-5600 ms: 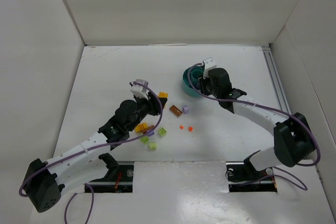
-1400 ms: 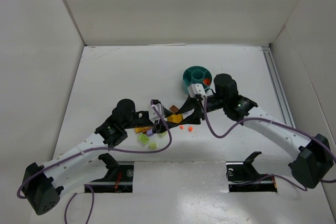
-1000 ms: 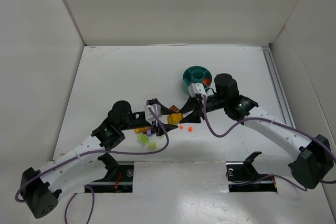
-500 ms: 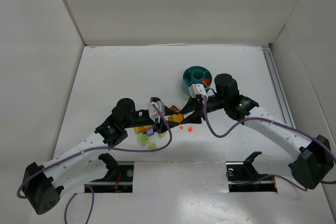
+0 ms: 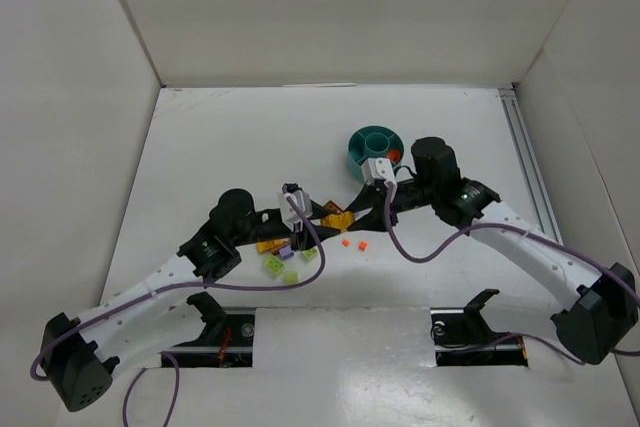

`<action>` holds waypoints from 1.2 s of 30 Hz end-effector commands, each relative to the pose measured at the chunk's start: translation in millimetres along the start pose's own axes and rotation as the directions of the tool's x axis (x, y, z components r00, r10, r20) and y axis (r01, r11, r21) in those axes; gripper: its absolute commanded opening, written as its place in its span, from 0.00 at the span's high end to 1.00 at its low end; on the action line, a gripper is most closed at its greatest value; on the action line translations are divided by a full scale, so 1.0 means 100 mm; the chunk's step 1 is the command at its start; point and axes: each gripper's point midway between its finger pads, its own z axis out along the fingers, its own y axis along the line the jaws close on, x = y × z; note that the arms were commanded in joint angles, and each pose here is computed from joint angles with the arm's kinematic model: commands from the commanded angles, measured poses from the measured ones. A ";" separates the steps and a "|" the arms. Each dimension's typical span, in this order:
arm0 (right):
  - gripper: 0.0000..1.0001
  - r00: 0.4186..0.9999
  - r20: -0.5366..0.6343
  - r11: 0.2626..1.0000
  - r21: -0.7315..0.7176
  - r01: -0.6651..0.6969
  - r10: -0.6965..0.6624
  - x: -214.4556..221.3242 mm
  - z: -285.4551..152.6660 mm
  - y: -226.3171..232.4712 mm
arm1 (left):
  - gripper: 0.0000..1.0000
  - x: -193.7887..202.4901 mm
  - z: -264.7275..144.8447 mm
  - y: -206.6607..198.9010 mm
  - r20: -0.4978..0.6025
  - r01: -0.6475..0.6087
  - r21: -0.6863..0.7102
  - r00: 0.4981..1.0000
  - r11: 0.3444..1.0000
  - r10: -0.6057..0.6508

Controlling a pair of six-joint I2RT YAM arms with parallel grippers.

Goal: Sort the legos into containers by color

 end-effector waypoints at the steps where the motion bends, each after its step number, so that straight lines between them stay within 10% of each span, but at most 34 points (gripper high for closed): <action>1: 1.00 0.996 -0.070 0.988 0.141 0.057 -0.048 -0.02 -0.21 -0.23 | 1.00 -0.36 -0.06 0.03 0.095 -0.031 -0.038 0.995 0.999 0.034; 11: 1.00 0.993 -0.116 0.949 0.314 0.006 0.032 0.19 -0.71 -0.49 | 1.00 -0.35 -0.10 0.37 0.121 0.061 -0.243 0.992 0.968 -0.032; 22: 1.00 0.913 -0.263 0.535 0.843 0.060 0.311 0.35 -1.61 -1.53 | 1.00 -0.05 0.04 1.18 0.144 0.327 -0.591 0.942 0.737 -0.302; 36: 1.00 0.868 -0.256 0.369 0.925 0.092 0.425 0.49 -1.82 -2.34 | 1.00 0.19 -0.05 1.60 0.158 0.367 -0.746 0.908 0.555 -0.389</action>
